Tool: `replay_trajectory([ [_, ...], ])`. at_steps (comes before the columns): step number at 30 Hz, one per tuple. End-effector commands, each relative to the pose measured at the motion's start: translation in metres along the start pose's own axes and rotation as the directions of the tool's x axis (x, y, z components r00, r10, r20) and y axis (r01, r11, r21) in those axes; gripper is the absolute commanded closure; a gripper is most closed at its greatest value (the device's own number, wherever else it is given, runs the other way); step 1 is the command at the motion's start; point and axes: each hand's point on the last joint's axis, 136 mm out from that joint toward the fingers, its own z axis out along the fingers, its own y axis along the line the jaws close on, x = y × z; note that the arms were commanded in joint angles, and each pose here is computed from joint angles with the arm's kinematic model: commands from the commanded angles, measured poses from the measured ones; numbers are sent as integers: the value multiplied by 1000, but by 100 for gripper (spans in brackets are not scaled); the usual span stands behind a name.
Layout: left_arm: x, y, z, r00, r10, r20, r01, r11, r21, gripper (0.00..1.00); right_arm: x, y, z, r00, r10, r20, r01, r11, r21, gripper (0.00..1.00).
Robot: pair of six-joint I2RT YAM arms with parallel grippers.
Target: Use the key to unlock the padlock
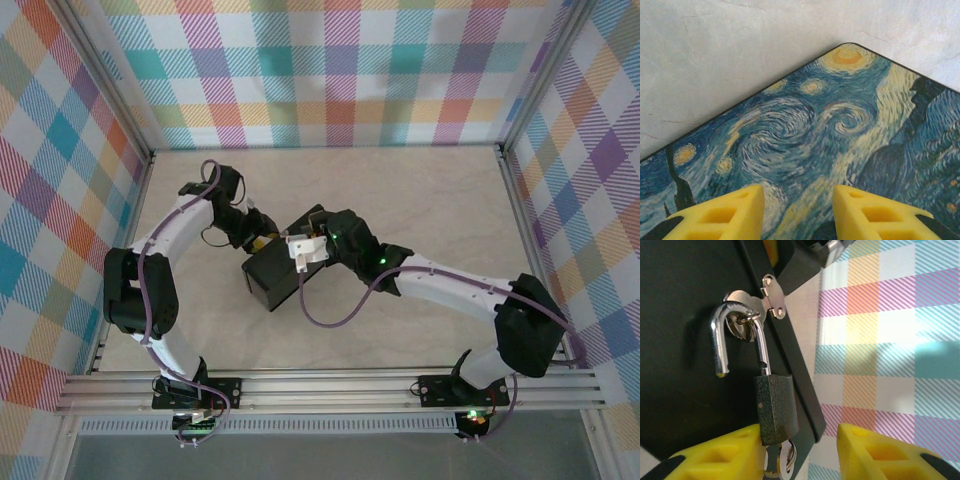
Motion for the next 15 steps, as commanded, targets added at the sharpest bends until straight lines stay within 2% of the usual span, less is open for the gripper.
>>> replay_trajectory([
  [1,-4,-6,-14,1000,-10,16,10,999,36,60,29,43,-10,997,3,-71,-19,976,-219,58],
  [5,-5,-8,-12,1000,-24,12,23,998,53,60,44,30,-10,994,-23,-104,3,982,-191,57],
  [10,-4,-9,-7,999,-39,-4,39,997,70,60,41,19,2,997,0,-79,-15,982,-189,59],
  [15,-5,-23,-21,1000,-4,21,2,995,101,60,46,3,25,994,-53,-93,39,989,-146,59],
])
